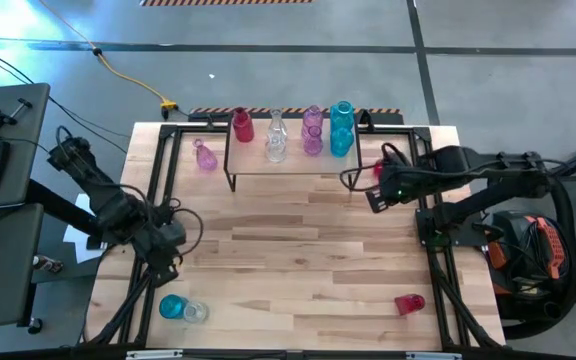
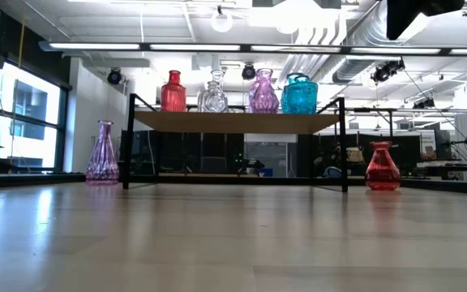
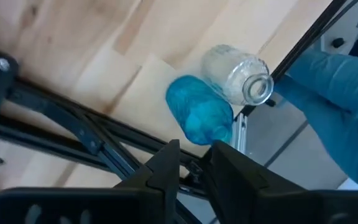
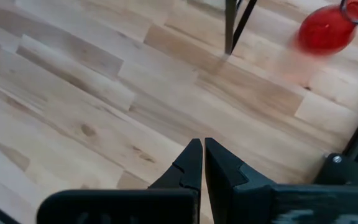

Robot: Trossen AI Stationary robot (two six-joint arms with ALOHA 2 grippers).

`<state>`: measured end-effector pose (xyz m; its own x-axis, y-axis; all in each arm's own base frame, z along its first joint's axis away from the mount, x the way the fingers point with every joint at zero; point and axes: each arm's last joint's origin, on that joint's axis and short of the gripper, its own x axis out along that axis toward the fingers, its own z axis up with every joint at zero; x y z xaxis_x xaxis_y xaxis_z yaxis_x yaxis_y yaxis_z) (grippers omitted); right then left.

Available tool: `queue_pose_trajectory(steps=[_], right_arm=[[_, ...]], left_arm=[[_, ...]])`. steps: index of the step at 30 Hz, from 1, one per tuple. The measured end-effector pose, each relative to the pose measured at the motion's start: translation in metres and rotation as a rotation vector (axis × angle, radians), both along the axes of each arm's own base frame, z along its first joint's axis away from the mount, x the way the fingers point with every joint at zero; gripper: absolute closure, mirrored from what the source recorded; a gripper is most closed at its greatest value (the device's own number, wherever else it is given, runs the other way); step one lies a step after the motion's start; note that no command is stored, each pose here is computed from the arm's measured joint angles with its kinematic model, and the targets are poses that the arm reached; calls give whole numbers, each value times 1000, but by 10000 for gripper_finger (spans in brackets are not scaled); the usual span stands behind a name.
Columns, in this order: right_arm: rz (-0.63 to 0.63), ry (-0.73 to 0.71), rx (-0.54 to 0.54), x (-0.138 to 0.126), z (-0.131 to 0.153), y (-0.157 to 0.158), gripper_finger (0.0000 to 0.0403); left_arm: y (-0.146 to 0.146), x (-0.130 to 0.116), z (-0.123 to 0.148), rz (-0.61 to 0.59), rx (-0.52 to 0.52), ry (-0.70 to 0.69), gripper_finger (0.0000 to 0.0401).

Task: Sort vases onto shelf
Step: Put the blue vase on the shelf aligned with the other blue vases

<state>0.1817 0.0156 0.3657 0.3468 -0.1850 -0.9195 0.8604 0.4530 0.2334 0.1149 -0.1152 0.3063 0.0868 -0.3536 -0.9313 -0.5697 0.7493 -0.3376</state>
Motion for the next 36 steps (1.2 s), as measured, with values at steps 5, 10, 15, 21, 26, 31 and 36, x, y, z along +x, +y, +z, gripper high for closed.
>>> queue_pose_trajectory(steps=[5,10,15,21,26,31,36], right_arm=[[-20,-22,19,-1,0,11,402],[-31,-43,12,-2,0,21,402],[-28,-56,9,-4,1,29,402],[-9,-73,22,-4,1,35,402],[-2,-108,25,-2,2,38,402],[-3,-134,9,-1,3,39,402],[-2,-140,10,0,4,39,402]], left_arm=[[-15,-5,-6,25,14,37,309],[-34,-4,-13,21,45,8,311],[-49,-2,-25,28,111,51,311],[-67,3,-41,6,152,80,311],[-80,7,-50,-1,147,79,311],[-91,9,-59,-15,146,97,311],[-98,8,-65,-19,148,118,311]])
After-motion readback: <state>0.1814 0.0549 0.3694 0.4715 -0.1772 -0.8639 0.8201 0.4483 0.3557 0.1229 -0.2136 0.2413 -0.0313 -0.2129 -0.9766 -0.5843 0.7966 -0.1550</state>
